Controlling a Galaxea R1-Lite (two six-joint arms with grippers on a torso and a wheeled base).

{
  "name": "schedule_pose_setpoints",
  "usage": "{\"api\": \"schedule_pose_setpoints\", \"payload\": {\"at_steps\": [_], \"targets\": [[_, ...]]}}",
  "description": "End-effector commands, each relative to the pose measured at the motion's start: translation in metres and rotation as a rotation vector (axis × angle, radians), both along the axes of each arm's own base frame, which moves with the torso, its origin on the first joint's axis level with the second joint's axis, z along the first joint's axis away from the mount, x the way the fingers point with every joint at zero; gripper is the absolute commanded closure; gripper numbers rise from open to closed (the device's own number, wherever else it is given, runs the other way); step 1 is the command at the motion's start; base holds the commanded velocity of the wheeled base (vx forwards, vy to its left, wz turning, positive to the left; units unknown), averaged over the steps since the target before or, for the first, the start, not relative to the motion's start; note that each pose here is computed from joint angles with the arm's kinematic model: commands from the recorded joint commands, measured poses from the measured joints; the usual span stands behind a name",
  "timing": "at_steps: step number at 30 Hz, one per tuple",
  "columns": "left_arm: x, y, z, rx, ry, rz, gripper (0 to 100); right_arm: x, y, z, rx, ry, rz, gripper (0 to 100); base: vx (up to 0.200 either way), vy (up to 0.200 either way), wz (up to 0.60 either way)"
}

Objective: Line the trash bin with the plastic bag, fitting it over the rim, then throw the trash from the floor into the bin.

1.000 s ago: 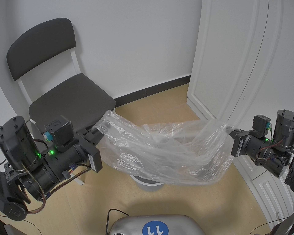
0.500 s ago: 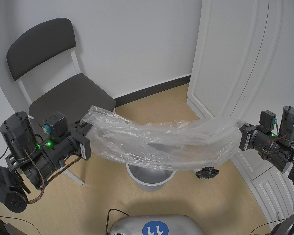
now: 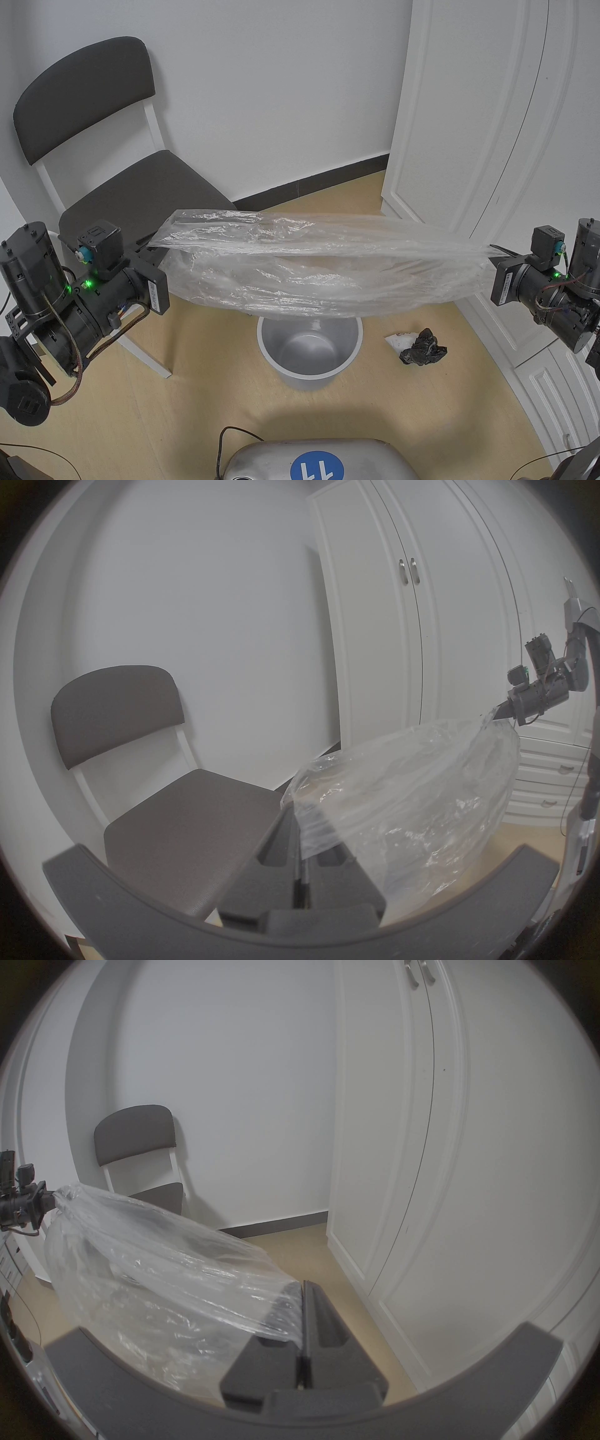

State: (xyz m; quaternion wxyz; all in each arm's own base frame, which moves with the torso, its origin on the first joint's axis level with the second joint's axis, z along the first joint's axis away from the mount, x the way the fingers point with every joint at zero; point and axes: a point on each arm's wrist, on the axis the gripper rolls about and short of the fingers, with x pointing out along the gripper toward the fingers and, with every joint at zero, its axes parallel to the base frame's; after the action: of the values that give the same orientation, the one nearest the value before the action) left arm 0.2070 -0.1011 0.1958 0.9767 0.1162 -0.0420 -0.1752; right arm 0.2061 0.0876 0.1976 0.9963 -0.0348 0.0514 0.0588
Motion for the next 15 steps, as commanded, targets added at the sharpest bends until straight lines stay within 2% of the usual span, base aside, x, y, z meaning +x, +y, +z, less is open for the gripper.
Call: {"api": "schedule_pose_setpoints", "payload": {"at_steps": [1,15], "targets": [[0.0027,0.0033,0.0007,-0.001,-0.003,0.017,100,0.0019,0.0,-0.0022,-0.006,0.008,-0.004,100,0.0,0.0,0.0],[0.0108,0.0116,-0.0003,0.001,0.003,0.06,100,0.0052,-0.003,-0.0062,-0.023,0.022,-0.02,100,0.0,0.0,0.0]]}}
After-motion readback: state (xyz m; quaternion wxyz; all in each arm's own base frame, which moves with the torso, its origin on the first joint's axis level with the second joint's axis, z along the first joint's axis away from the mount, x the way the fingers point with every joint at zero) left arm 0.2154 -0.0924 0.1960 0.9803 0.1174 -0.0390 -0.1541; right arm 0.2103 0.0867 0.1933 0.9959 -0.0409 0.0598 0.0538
